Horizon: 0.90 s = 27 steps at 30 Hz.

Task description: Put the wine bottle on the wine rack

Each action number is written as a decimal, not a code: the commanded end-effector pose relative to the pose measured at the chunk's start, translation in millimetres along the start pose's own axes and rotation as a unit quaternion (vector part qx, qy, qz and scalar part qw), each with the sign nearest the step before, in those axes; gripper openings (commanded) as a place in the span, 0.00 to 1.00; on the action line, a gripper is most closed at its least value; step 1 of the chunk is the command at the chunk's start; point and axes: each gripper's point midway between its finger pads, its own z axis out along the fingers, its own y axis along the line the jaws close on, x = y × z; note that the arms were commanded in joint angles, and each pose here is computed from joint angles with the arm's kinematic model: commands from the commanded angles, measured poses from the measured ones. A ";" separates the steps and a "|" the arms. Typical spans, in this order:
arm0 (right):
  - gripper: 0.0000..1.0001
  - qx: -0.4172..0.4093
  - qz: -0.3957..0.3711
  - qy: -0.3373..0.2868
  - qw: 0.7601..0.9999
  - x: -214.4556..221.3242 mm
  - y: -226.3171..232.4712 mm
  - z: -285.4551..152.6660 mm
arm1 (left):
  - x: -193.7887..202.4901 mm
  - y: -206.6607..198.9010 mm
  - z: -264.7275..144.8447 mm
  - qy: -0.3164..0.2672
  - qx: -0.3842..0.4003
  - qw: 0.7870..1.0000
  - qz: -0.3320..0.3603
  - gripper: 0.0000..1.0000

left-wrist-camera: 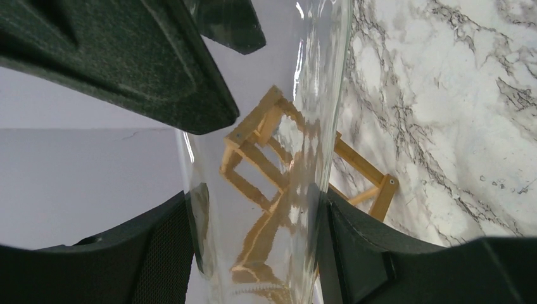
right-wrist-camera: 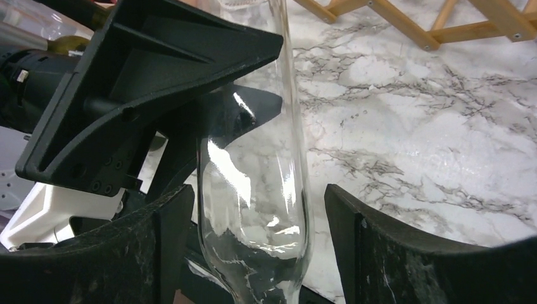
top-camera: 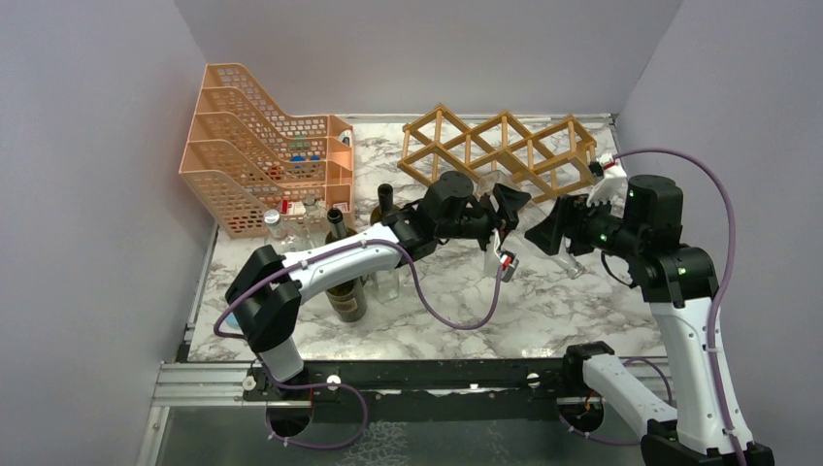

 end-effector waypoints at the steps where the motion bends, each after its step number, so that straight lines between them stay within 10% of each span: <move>1: 0.80 -0.029 0.000 0.021 0.999 13.2 7.0 2.9 | -16.9 46.0 -3.3 -0.030 -0.046 0.998 0.043 0.00; 6: 0.80 -0.030 0.001 0.026 0.999 19.3 4.8 6.0 | -16.6 46.1 -1.7 -0.030 -0.042 0.998 0.040 0.00; 12: 0.44 -0.011 -0.003 -0.014 1.000 3.4 2.8 0.1 | -14.5 40.7 -1.3 -0.026 -0.031 0.999 0.027 0.02; 17: 0.11 0.007 -0.003 -0.056 0.998 -14.8 0.8 -5.6 | -13.5 42.9 -6.3 -0.020 -0.047 0.999 0.004 0.54; 19: 0.08 0.015 -0.001 -0.068 0.998 -20.2 -0.6 -7.3 | -13.0 45.0 -9.6 -0.017 -0.068 0.998 -0.004 0.97; 27: 0.01 0.086 0.032 -0.114 0.989 -35.5 -23.1 -11.9 | -14.5 53.2 -36.8 0.005 -0.115 0.991 -0.070 0.99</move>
